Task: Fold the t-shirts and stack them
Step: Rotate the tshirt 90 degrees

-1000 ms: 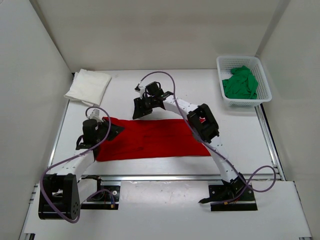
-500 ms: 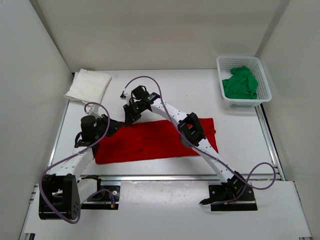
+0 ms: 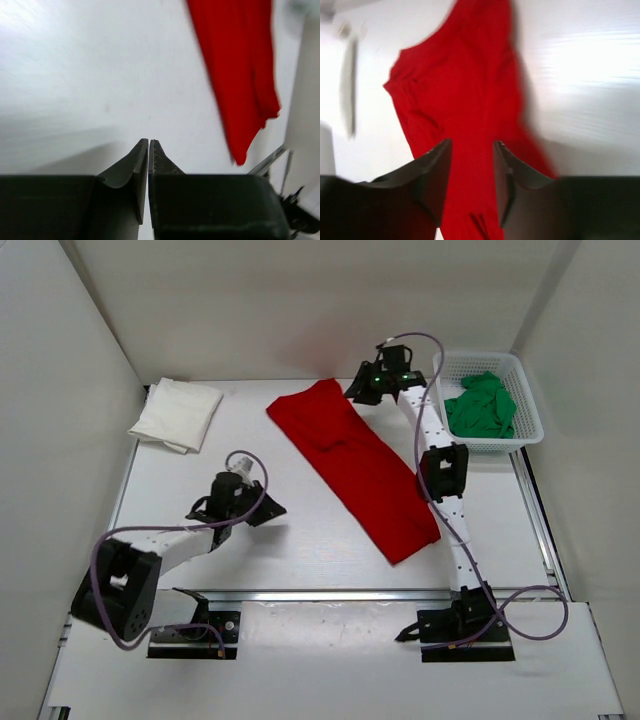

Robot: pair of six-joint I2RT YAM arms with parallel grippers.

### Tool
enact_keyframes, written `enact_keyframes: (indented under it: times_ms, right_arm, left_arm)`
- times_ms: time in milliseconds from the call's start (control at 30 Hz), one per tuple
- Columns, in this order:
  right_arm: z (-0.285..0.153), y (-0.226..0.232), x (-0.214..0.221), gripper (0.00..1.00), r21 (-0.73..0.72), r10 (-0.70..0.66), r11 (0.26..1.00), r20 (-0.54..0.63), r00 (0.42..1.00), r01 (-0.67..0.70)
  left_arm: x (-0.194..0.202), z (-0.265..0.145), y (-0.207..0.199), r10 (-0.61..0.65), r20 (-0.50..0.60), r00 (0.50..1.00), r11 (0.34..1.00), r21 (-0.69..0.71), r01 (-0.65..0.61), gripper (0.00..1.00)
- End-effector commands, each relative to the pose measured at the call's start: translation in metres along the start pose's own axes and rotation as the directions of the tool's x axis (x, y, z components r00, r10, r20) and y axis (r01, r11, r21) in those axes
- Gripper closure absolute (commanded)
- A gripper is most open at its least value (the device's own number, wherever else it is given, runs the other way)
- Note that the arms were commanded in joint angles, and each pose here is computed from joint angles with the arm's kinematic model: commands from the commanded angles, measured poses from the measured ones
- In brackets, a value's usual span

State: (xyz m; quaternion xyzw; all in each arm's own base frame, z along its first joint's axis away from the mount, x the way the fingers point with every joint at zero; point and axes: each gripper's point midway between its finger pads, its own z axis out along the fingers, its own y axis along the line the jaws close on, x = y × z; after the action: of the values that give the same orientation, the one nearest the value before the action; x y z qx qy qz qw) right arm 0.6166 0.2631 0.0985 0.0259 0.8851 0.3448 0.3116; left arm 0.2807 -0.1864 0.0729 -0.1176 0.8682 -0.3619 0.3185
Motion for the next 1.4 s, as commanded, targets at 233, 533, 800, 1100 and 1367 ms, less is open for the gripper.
enact_keyframes:
  times_ms: [233,533,800,1100,1367]
  right_arm:
    - [-0.134,0.071,-0.066,0.56,0.176,-0.219,0.966,0.17,0.961,0.189]
    - [-0.25,0.12,-0.073,0.59,0.238,-0.345,0.926,0.218,0.913,0.293]
    - [-0.271,0.143,-0.052,0.58,0.227,-0.393,0.91,0.201,0.897,0.348]
    - [-0.291,0.144,-0.037,0.6,0.29,-0.434,0.883,0.203,0.878,0.37]
    - [-0.284,0.101,0.053,0.55,0.058,-0.259,0.966,0.276,0.926,0.253]
  left_arm:
    - [0.106,0.057,-0.093,0.125,-0.213,0.969,0.984,0.15,-0.095,0.7]
    - [0.174,0.102,-0.138,0.105,-0.34,0.934,0.981,0.19,-0.041,0.61]
    - [0.197,0.122,-0.146,0.041,-0.376,0.926,0.985,0.172,0.026,0.65]
    - [0.173,0.096,-0.111,0.03,-0.361,0.932,0.988,0.149,0.026,1.0]
    - [0.134,0.007,-0.003,0.014,-0.323,0.946,1.0,0.011,-0.011,0.85]
